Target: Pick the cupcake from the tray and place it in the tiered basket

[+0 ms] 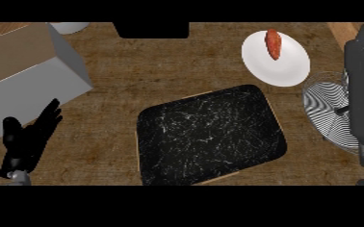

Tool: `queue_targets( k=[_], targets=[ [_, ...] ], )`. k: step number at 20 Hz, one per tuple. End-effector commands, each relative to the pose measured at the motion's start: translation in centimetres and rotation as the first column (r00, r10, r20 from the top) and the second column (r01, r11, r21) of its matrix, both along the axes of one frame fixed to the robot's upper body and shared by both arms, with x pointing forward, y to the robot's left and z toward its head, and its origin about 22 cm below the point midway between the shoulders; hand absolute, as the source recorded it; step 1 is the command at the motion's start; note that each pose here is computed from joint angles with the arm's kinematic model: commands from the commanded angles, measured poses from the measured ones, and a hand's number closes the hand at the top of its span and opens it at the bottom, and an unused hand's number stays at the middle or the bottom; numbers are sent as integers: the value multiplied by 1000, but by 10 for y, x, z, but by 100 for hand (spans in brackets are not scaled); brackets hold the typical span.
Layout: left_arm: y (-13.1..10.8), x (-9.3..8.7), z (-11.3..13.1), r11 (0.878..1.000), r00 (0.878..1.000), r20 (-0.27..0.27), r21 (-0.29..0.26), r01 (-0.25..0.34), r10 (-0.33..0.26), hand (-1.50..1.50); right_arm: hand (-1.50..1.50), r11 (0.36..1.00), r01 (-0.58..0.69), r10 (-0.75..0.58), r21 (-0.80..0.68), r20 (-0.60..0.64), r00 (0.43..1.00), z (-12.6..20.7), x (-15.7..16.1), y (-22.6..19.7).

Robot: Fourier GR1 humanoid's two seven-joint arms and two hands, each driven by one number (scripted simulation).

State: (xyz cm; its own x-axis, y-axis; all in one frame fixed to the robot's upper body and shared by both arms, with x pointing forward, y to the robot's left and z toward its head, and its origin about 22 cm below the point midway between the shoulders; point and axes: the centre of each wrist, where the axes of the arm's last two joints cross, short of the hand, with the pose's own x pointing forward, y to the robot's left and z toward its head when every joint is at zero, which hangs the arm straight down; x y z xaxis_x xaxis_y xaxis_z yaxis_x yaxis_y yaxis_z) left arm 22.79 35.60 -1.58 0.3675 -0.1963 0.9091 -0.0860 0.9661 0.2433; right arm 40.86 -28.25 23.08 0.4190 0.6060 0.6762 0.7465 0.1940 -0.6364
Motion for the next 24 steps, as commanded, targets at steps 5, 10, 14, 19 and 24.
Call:
queue_targets(
  k=[5, 10, 14, 19, 24],
  targets=[
    [4, 0, 3, 1000, 1000, 6, -4, 11, -11, 0, 150, 885, 49, -254, -463, -392, 884, 0, 3, -47],
    [-7, 10, 11, 1000, 1000, 14, 8, -9, 9, 0, 150, 842, -47, -249, -538, -464, 850, 24, 2, -73],
    [5, -5, 0, 1000, 1000, -9, 6, -4, 4, 0, 150, 836, -95, -226, -541, -495, 839, 34, -10, -87],
    [-4, -16, 3, 1000, 1000, 7, 1, 10, -10, 0, 150, 824, -141, -253, -549, -579, 775, 60, -7, -99],
    [11, -3, 9, 1000, 1000, 1, 0, -5, 5, 0, 150, 899, -97, -237, -428, -659, 714, 34, -2, -102]
  ],
)
